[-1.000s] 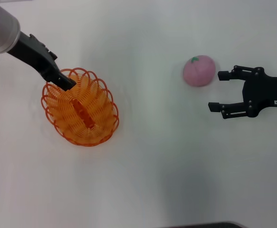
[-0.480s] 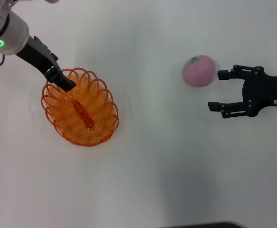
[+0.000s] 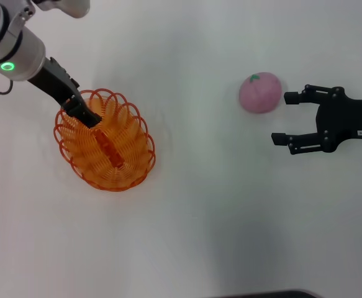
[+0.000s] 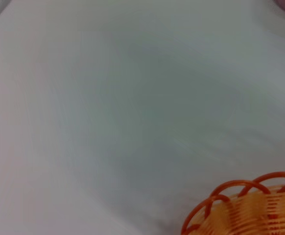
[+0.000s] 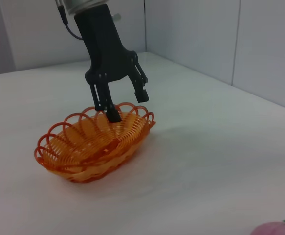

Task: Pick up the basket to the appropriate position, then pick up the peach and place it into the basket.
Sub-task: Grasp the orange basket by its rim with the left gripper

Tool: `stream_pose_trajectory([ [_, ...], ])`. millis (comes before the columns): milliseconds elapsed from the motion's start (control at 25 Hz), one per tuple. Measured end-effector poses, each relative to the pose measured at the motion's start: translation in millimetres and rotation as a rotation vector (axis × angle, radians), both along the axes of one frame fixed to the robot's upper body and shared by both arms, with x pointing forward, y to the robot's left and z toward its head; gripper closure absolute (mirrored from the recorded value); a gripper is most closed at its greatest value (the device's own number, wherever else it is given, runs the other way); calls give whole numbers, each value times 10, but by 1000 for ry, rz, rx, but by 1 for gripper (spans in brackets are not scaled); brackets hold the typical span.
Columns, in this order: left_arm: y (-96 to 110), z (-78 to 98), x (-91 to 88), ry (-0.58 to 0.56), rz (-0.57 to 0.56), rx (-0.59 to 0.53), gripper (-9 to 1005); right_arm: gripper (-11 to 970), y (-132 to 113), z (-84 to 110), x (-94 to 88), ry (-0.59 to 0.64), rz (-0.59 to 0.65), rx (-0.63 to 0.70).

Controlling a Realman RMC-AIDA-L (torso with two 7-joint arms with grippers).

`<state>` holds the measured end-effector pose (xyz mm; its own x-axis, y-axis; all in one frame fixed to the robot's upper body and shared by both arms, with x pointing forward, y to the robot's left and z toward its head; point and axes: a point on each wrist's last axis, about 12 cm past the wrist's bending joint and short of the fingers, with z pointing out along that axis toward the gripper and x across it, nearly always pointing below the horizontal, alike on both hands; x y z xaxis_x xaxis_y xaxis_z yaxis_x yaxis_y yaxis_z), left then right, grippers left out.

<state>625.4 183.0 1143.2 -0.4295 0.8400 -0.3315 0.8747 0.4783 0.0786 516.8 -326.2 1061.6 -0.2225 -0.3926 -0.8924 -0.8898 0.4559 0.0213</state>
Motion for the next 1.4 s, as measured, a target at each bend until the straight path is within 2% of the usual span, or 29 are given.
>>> stream_pose_trajectory([
  [600, -34, -103, 10, 2, -7, 17, 97, 24, 31, -36, 2, 9, 6, -16],
  [1400, -47, -114, 14, -3, -15, 26, 97, 27, 35, -44, -9, 11, 4, -14],
])
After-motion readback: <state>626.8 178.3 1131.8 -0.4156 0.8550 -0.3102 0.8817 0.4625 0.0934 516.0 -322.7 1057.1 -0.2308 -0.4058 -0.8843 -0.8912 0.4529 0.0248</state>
